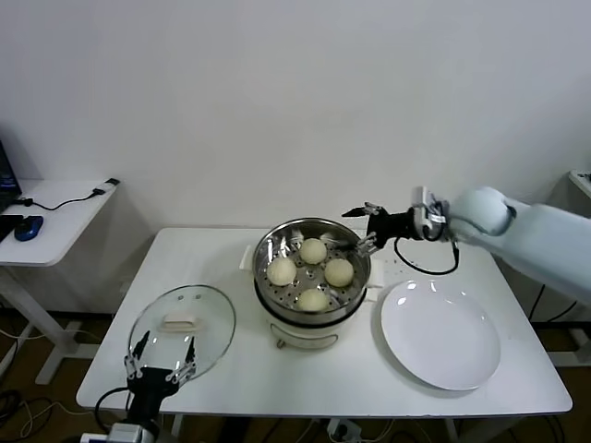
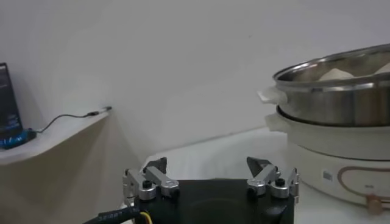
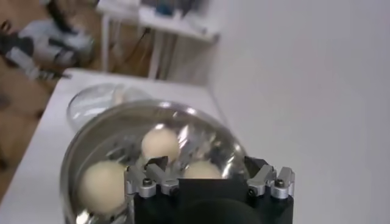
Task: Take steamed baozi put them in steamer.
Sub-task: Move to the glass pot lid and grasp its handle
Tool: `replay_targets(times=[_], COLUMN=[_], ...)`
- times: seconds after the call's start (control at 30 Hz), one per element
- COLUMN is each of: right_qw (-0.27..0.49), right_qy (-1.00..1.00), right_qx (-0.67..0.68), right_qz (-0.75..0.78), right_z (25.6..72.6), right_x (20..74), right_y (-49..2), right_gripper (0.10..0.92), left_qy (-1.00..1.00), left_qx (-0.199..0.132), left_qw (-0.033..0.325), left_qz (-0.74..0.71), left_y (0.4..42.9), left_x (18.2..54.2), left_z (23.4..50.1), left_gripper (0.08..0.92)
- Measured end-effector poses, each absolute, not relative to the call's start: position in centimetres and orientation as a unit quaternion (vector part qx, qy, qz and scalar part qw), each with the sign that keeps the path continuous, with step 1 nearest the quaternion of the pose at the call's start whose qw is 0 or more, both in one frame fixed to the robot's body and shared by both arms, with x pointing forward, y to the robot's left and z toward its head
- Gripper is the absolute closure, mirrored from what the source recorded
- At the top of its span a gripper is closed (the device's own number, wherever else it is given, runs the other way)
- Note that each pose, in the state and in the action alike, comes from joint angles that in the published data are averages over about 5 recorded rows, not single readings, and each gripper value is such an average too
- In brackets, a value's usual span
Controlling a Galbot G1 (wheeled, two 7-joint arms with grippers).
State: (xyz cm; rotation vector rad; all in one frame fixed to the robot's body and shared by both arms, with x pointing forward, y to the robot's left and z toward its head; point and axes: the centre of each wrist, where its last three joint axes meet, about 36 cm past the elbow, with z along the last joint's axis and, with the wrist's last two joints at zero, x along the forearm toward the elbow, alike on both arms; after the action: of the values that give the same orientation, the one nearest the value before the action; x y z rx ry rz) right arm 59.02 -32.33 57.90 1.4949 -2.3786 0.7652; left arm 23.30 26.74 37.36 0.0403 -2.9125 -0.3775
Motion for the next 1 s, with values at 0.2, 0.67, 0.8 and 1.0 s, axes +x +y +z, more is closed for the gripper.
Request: replay_targets(times=[0.2, 0.67, 0.8, 1.0], right_qw=[0.053, -0.03, -0.035, -0.021], right_qy=[-0.862, -0.943, -0.962, -0.981], right_qx=[0.46, 0.321, 0.266, 0.191], right_qz=[0.208, 0.079, 0.044, 0.006], right_z=[54.9, 48.1, 45.3, 41.0], right_x=[55.8, 49.0, 46.7, 43.2], right_y=[-33.5, -34.1, -35.2, -36.4], right_gripper=[0.2, 0.2, 0.2, 0.2], left_qy=[-0.985, -0.931, -0.874, -0.779], left_qx=[0.016, 0.032, 0.027, 0.004], left_qw=[0.095, 0.089, 0.093, 0.104], left_qz=[-0.146, -0.353, -0.477, -0.618], left_y=[27.0, 28.7, 29.4, 29.4], left_x=[23.3, 23.7, 24.1, 25.0], left_z=[37.9, 38.2, 37.7, 36.1], left_gripper=[0.177, 0.177, 0.177, 0.177])
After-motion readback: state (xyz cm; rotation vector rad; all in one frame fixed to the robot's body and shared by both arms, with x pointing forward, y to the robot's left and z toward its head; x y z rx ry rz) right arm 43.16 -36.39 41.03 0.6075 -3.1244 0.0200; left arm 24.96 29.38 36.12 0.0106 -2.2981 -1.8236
